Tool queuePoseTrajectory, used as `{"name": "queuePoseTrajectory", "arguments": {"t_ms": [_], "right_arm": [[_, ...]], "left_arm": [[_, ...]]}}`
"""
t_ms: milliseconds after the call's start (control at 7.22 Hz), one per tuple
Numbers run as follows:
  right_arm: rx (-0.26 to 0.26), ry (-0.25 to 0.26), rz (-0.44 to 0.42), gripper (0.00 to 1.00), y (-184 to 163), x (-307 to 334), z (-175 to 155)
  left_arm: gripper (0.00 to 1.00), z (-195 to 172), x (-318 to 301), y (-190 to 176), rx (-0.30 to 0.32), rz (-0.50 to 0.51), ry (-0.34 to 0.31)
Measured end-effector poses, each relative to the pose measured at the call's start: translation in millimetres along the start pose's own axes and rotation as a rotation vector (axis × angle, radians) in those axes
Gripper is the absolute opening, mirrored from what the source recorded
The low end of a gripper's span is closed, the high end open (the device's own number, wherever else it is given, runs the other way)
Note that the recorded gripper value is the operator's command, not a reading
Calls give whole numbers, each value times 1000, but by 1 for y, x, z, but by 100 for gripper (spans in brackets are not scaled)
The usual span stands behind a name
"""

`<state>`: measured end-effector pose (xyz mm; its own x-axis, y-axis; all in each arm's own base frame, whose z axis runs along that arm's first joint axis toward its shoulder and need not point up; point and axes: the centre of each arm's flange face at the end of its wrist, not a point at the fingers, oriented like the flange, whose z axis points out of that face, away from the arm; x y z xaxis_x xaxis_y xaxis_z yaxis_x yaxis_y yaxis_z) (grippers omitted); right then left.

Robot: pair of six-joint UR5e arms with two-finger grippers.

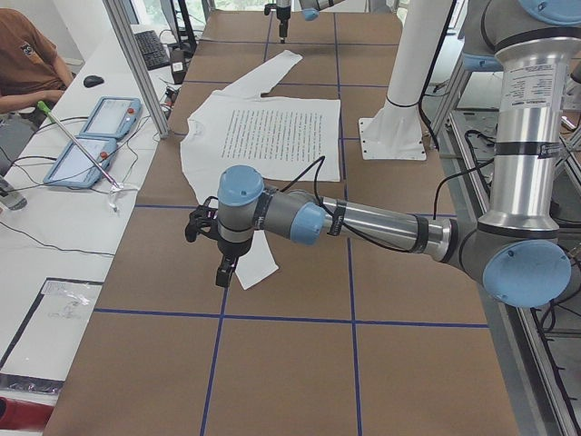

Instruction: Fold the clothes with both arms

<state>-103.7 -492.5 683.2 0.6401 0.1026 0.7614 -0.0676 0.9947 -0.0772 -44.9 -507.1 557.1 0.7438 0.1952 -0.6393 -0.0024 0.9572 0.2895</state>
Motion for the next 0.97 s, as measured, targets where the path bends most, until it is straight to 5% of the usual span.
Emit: {"name": "queuePoseTrajectory", "arguments": {"t_ms": [969], "right_arm": [[-36,26,17,83,-9,-3,27]], "left_arm": [[100,-3,3,2,4,9,0]]}}
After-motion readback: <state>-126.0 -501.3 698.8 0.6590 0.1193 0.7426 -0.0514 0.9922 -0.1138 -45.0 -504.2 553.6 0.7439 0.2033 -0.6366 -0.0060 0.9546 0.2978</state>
